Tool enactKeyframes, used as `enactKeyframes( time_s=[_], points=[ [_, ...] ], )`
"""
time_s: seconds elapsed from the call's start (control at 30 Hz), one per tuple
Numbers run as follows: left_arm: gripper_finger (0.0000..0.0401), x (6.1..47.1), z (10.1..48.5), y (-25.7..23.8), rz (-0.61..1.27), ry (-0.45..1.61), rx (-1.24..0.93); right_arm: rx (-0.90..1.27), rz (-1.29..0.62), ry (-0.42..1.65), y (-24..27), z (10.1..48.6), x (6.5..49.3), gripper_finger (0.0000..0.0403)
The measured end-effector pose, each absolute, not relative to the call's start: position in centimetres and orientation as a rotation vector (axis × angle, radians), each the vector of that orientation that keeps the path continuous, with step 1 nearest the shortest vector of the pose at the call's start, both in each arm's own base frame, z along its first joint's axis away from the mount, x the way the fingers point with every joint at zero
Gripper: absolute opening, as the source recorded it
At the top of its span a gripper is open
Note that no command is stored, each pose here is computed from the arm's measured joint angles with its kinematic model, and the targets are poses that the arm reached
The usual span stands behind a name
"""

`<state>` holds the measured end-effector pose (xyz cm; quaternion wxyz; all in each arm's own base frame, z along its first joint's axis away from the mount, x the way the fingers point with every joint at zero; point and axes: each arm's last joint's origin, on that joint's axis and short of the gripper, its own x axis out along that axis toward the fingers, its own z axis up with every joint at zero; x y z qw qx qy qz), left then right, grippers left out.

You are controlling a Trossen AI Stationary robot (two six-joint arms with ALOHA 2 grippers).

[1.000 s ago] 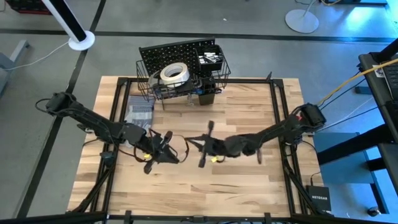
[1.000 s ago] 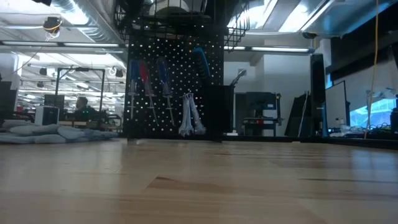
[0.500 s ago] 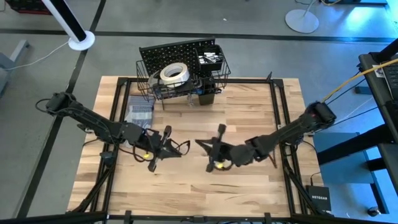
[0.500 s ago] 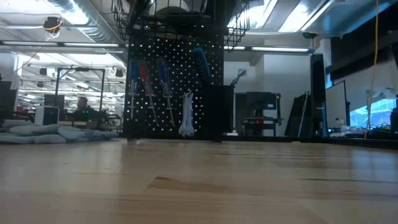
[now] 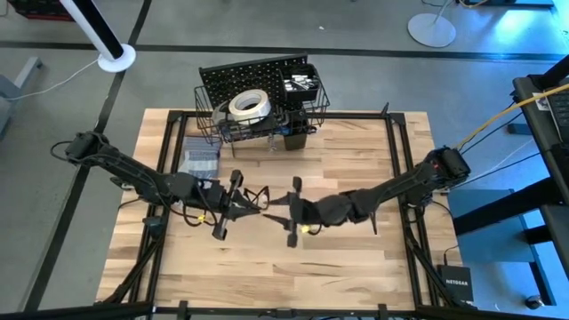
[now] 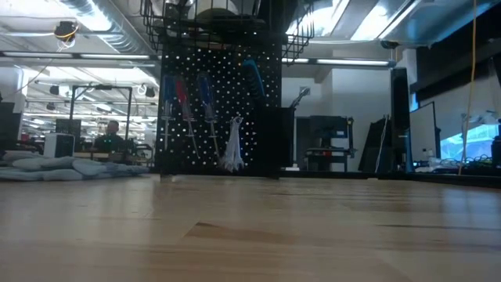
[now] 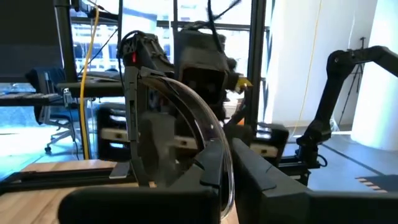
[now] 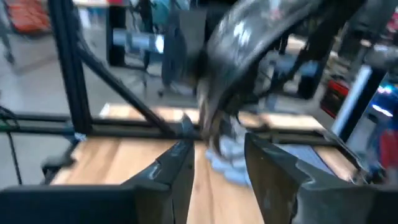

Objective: Hang tools onto peg board
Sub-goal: Put the safety goggles into the wire basket on the pegboard

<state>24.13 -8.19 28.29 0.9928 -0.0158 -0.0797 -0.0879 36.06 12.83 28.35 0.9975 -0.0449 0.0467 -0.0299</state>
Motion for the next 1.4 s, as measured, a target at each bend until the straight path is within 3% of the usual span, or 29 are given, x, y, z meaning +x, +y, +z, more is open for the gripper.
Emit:
enactKeyframes(
  time_s=[0.33,0.57,0.73,1.03,1.2,1.4],
  points=[
    [0.0017,24.1,28.4,-8.2,-0.177,-0.168,-0.029,-0.060,0.043,-0.057,11.4,29.8,36.8,0.0126],
    [0.0019,24.1,28.5,-8.2,-0.183,-0.178,-0.006,-0.074,0.069,-0.066,11.2,29.8,36.9,0.0024],
    [0.0032,23.9,28.7,-8.0,-0.174,-0.187,-0.003,-0.118,0.051,-0.070,11.2,30.4,37.0,0.0035],
    [0.0125,19.0,30.1,-6.9,-0.175,0.006,-0.003,-0.261,0.047,0.036,11.4,36.2,37.4,0.0024],
    [0.0133,16.1,29.9,-5.9,-0.167,0.126,-0.109,-0.299,0.007,0.048,11.1,40.0,37.1,0.0024],
    [0.0128,15.4,28.4,-5.6,-0.138,0.209,-0.140,-0.334,-0.077,-0.067,9.8,44.9,36.6,0.0024]
  ],
)
